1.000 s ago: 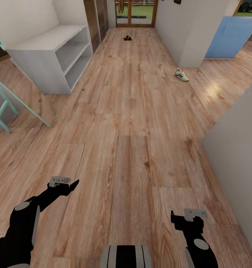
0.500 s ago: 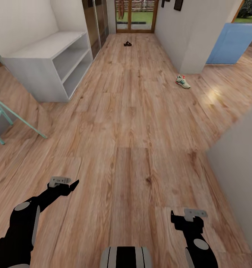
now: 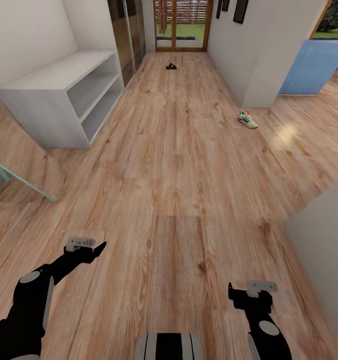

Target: Pick up the two gym shoes and the two sandals from the corridor floor and place them onto the hallstand (shoe rack) in the corridor, making sure they are on the rack and not on the floor. Arrange them so the two gym shoes are next to each other and the two sandals are next to each other.

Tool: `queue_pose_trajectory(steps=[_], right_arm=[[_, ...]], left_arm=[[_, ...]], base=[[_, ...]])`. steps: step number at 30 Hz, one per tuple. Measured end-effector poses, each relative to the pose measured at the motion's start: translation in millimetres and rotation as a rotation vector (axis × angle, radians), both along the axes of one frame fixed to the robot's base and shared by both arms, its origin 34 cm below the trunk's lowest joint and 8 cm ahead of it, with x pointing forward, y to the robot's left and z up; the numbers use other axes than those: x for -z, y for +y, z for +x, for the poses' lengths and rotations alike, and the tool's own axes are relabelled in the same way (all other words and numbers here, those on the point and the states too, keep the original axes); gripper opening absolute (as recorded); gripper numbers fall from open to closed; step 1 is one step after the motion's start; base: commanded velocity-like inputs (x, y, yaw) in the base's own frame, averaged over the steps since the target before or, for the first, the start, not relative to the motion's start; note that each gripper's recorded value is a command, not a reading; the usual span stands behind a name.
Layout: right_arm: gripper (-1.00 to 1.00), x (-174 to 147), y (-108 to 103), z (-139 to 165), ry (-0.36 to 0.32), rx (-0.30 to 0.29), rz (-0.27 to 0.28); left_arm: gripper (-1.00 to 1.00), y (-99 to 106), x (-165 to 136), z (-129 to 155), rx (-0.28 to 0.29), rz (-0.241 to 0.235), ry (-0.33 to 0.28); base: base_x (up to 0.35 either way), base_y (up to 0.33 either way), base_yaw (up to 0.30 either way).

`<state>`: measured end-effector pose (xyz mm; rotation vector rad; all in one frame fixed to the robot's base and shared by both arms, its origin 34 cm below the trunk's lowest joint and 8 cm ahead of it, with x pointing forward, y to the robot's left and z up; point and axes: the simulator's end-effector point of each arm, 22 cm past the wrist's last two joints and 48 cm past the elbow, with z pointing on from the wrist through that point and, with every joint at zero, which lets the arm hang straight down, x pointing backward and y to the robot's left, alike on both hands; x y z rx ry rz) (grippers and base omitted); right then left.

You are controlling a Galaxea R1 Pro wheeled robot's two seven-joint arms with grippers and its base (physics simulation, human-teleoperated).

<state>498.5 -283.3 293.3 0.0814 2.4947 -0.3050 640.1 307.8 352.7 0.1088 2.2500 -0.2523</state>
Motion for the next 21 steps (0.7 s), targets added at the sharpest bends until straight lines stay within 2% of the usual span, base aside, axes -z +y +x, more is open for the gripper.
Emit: queue_pose_trajectory(steps=[21], right_arm=[[1.0,-14,0,7,-0.033,0.0,0.0]], left_arm=[[1.0,0,-19,5,0.0,-0.001,-0.034]], base=[[0.334,0.0,0.0]])
